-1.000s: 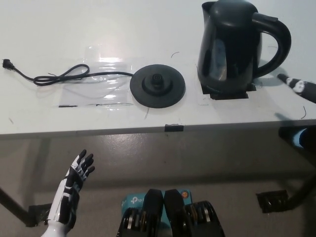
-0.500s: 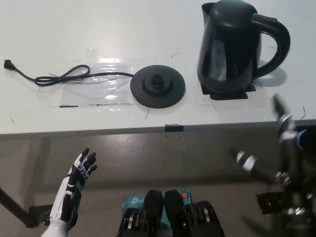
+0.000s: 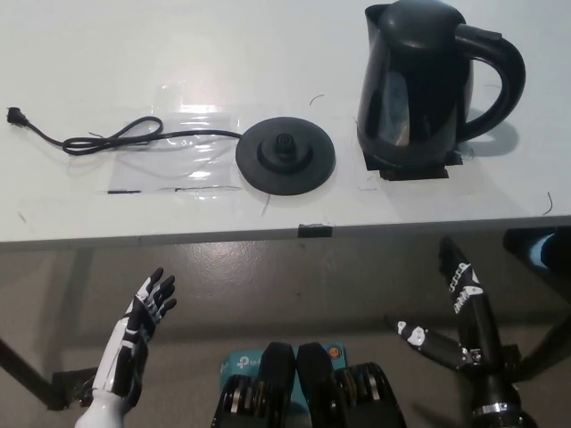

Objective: Use the right hand to grab the handle of the kettle from the base and place it on the right side

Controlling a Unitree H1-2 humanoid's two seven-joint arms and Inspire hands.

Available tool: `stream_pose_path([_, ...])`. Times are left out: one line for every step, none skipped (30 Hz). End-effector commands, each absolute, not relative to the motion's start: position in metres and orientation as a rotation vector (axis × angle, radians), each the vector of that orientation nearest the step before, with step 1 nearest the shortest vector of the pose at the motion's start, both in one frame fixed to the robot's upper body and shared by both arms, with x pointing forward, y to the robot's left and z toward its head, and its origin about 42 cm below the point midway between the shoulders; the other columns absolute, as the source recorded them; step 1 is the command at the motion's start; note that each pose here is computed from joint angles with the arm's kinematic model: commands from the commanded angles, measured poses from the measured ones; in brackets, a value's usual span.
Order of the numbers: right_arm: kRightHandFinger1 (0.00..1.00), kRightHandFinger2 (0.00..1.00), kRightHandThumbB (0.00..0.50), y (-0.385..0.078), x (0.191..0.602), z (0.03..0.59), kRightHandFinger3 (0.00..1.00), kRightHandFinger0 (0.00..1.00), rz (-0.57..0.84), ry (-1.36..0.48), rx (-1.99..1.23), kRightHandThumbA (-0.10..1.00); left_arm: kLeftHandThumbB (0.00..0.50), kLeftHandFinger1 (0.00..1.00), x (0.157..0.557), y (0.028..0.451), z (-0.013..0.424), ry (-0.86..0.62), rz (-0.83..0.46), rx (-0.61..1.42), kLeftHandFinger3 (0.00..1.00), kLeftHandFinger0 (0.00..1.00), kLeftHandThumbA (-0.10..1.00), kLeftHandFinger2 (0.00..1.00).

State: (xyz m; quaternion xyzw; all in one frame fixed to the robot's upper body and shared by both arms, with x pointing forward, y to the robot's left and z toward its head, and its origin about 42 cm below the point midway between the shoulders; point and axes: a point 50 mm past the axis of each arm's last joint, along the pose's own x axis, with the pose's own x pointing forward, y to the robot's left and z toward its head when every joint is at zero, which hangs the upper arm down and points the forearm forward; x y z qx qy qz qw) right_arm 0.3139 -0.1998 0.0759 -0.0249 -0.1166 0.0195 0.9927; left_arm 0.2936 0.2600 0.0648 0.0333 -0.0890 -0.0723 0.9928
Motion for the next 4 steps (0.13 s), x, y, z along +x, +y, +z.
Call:
stream_pose_path([1.0,1.0,0.275,-0.1993,0.3073,0.0778,1.0,1.0,0.057,-0.286,-0.07,1.0,0.5,1.0,0.2934,0.2672,0.0701,-0.213,-0.142,0.103,1.0,1.0,1.0,1.0])
stream_pose_path([1.0,1.0,0.278,-0.2003,0.3046,0.076,1.0,1.0,0.049,-0.281,-0.085,1.0,0.5,1.0,0.2925,0.2663,0.0695,-0.21,-0.146,0.112,1.0,1.0,1.0,1.0])
stream_pose_path([1.0,1.0,0.276,-0.2011,0.3033,0.0753,1.0,1.0,0.046,-0.28,-0.091,1.0,0.5,1.0,0.2924,0.2655,0.0691,-0.211,-0.147,0.111,1.0,1.0,1.0,1.0])
stream_pose_path([1.0,1.0,0.276,-0.2011,0.3033,0.0753,1.0,1.0,0.046,-0.28,-0.091,1.0,0.5,1.0,0.2924,0.2655,0.0691,-0.211,-0.147,0.111,1.0,1.0,1.0,1.0])
